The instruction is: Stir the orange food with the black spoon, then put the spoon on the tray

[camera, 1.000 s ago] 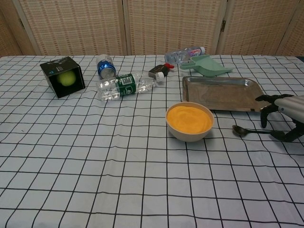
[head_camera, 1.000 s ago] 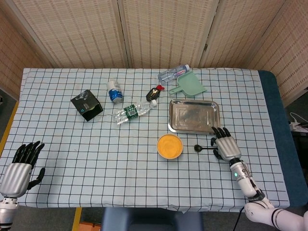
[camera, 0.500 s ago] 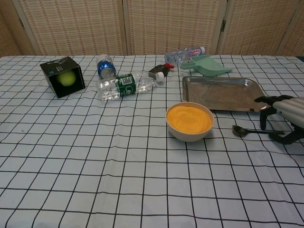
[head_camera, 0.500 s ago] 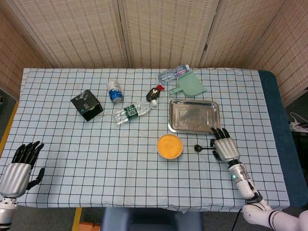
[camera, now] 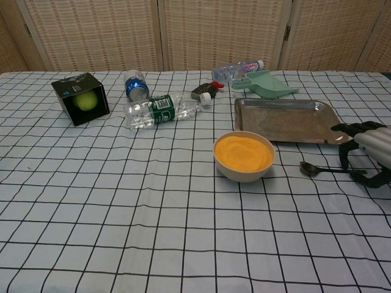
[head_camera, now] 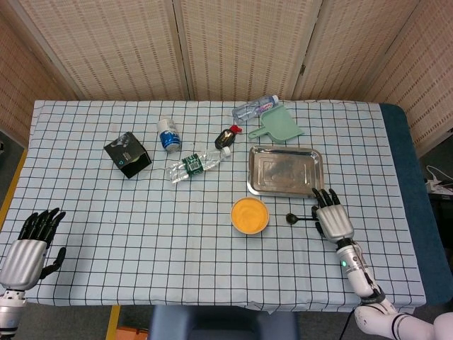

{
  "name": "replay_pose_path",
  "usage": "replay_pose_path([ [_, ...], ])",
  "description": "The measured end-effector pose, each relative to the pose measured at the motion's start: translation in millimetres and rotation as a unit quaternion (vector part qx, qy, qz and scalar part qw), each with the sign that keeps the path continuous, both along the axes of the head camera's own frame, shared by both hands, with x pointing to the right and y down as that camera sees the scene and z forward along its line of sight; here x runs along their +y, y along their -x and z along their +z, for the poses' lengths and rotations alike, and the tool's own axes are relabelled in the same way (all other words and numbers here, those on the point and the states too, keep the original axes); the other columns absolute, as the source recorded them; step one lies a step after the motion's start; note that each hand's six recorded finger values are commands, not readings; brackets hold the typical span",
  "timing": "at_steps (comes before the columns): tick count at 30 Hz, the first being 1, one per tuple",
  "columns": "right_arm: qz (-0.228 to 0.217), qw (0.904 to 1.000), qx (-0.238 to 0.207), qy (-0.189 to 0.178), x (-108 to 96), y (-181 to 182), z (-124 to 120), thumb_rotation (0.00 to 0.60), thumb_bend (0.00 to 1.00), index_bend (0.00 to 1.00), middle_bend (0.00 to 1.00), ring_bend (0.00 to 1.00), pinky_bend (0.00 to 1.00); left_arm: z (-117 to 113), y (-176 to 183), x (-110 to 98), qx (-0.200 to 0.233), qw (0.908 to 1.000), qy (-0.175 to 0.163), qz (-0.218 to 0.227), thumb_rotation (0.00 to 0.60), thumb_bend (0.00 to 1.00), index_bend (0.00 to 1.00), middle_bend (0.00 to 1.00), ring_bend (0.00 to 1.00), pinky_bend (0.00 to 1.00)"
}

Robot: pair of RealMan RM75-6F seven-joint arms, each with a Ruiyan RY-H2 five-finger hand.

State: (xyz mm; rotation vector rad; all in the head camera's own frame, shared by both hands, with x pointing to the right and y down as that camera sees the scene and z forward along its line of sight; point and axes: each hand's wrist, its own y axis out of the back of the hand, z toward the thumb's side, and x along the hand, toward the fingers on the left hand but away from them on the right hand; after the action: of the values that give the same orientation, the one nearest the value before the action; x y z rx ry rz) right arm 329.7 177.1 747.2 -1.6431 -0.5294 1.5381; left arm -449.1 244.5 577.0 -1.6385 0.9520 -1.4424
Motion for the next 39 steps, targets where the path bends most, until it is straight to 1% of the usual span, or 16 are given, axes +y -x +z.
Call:
replay_pose_path([
  [7,0.0,1.0,0.005,-0.002,1,-1,4,0.6,0.35,0.45,0.0,0.0,0.0,1,1,-1,-0.003,1.0,0.001,-0.002,0.6,0.46,0.0,0.0,0.0,0.03],
  [9,-0.001,1.0,0.006,-0.001,2,0,5,0.6,0.35,0.45,0.0,0.0,0.0,2,1,-1,-0.004,1.0,0.003,-0.003,0.6,0.46,0.0,0.0,0.0,0.03],
  [13,-0.001,1.0,0.007,-0.006,2,0,6,0.6,0.35,0.52,0.0,0.0,0.0,3,2,-1,-0.006,1.0,0.005,-0.003,0.6,0.46,0.0,0.0,0.0,0.03],
  [18,-0.003,0.9998,0.005,-0.019,2,3,6,0.6,0.35,0.65,0.0,0.0,0.0,4,2,-1,-0.007,0.9999,0.008,-0.004,0.6,0.46,0.0,0.0,0.0,0.03],
  [20,-0.001,0.9997,0.003,-0.023,2,3,6,0.6,0.35,0.67,0.0,0.0,0.0,4,2,-1,-0.007,0.9999,0.009,-0.003,0.6,0.46,0.0,0.0,0.0,0.03],
  [27,0.002,0.9997,0.001,-0.024,3,4,8,0.6,0.35,0.68,0.0,0.0,0.0,4,2,-1,-0.008,0.9999,0.009,-0.004,0.6,0.46,0.0,0.0,0.0,0.03],
  [33,0.008,0.9994,-0.012,-0.033,0,5,2,0.6,0.35,0.71,0.0,0.0,0.0,3,2,-1,-0.006,0.9999,0.009,-0.004,0.6,0.46,0.0,0.0,0.0,0.03],
  [39,0.021,0.999,-0.029,-0.025,-1,5,-3,0.6,0.35,0.74,0.0,0.0,0.0,2,1,0,-0.003,1.0,0.009,-0.001,0.6,0.46,0.0,0.0,0.0,0.03],
])
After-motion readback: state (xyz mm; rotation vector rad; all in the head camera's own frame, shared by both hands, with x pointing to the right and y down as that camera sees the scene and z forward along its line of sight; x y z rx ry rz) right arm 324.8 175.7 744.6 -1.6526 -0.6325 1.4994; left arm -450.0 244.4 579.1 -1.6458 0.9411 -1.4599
